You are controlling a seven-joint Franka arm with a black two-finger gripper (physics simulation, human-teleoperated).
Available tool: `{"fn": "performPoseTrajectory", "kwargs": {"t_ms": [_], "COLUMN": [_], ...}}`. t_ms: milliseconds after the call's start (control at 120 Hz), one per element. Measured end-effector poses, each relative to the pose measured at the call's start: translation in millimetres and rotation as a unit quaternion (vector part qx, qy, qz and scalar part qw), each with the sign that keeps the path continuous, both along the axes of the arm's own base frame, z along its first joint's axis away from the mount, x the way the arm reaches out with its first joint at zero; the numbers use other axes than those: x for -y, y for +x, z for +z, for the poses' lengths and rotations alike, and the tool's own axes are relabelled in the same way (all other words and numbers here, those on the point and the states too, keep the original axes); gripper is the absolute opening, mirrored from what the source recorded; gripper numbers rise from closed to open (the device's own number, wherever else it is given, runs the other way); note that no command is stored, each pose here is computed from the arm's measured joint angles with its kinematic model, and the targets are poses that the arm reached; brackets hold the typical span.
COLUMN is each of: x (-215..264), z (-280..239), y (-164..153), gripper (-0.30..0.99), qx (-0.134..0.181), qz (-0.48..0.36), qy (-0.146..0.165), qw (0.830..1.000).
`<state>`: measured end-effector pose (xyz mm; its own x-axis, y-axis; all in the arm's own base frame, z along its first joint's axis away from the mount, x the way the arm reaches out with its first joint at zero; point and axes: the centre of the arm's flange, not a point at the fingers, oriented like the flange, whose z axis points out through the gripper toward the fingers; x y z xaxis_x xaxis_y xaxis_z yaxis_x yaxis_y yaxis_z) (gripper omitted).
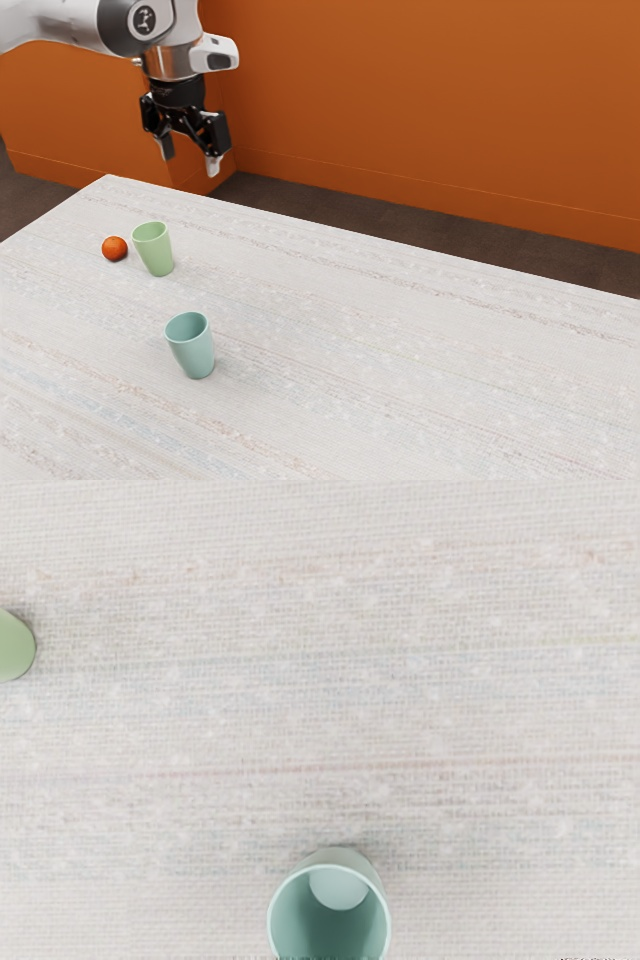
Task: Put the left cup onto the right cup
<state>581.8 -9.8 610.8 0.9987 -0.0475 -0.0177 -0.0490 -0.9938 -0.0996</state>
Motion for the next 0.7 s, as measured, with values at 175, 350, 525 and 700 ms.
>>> {"fn": "performPoseTrajectory", "kwargs": {"t_ms": [175, 350, 525, 700], "x": [0, -2, 13, 12], "z": [2, -34, -63, -103], "y": [16, 77, 121, 139], "gripper": [0.69, 0.69, 0.69, 0.69], "qx": [0.005, -0.006, -0.006, -0.028], "qz": [0.004, 0.01, 0.0, -0.001], "qy": [0.007, 0.023, 0.032, 0.031], "qw": [1.0, 1.0, 0.999, 0.999]}}
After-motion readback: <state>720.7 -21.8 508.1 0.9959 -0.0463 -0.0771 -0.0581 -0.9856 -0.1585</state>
